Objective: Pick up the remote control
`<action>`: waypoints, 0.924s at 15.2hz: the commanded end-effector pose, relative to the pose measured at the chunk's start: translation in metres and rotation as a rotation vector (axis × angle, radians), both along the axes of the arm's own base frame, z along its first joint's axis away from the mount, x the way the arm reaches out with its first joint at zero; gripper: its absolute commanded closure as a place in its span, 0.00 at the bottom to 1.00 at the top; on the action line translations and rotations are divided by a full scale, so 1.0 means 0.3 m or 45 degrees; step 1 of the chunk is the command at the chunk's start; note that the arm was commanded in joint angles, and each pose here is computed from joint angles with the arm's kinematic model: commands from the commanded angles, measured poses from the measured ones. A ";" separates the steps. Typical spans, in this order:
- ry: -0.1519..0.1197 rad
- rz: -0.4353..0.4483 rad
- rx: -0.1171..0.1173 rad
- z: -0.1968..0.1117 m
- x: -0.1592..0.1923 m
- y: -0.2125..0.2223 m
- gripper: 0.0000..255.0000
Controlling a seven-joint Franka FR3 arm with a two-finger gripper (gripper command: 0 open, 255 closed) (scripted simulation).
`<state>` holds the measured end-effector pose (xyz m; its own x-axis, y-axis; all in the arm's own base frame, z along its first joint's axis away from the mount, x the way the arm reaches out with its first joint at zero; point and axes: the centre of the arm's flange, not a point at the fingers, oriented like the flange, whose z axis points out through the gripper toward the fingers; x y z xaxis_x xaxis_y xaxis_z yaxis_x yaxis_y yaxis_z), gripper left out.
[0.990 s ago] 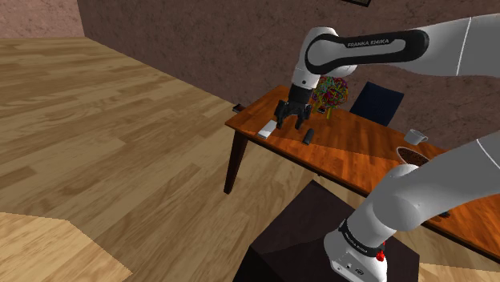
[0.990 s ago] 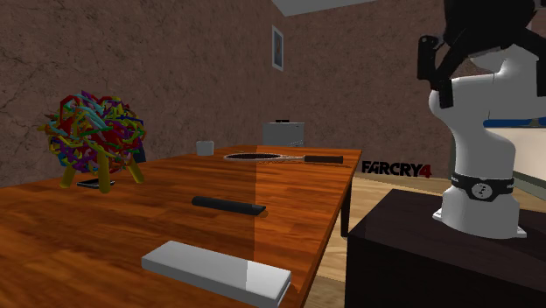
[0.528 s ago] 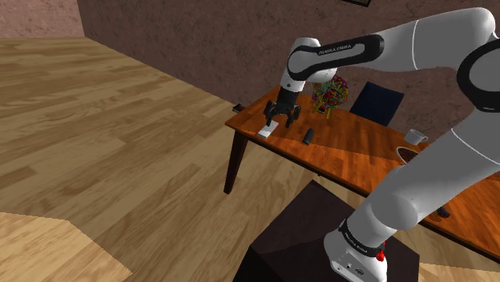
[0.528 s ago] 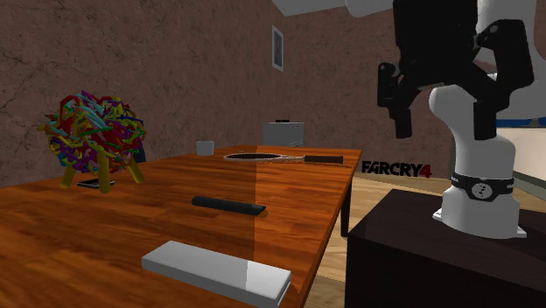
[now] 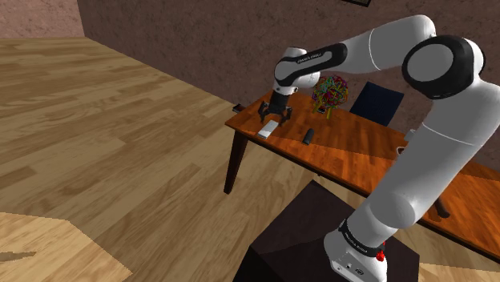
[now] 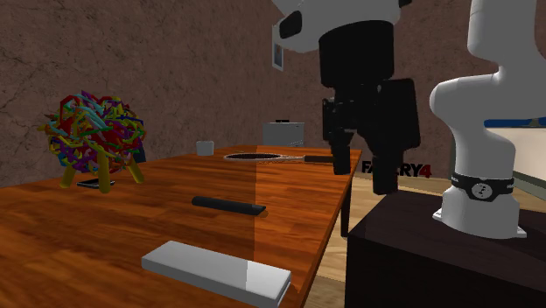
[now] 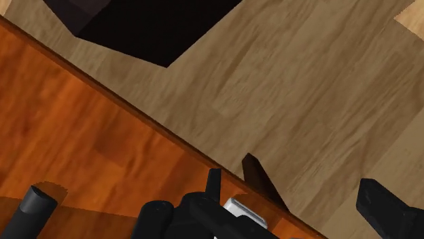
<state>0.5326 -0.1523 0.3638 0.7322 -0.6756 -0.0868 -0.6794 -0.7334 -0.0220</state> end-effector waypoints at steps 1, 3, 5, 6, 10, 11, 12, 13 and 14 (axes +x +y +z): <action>-0.005 -0.061 -0.017 -0.046 0.050 -0.056 0.00; -0.008 -0.121 -0.033 -0.084 0.092 -0.116 0.00; -0.012 -0.181 -0.050 -0.121 0.131 -0.178 0.00; -0.014 -0.211 -0.058 -0.139 0.149 -0.210 0.00; -0.022 -0.330 -0.090 -0.210 0.216 -0.343 0.00; -0.024 -0.360 -0.098 -0.227 0.231 -0.377 0.00; -0.026 -0.390 -0.106 -0.243 0.245 -0.412 0.00; -0.028 -0.420 -0.114 -0.260 0.258 -0.447 0.00; -0.030 -0.450 -0.122 -0.276 0.270 -0.483 0.00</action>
<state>0.6104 -0.2852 0.2905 0.4751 -0.8799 -0.0039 -0.8798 -0.4751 0.0157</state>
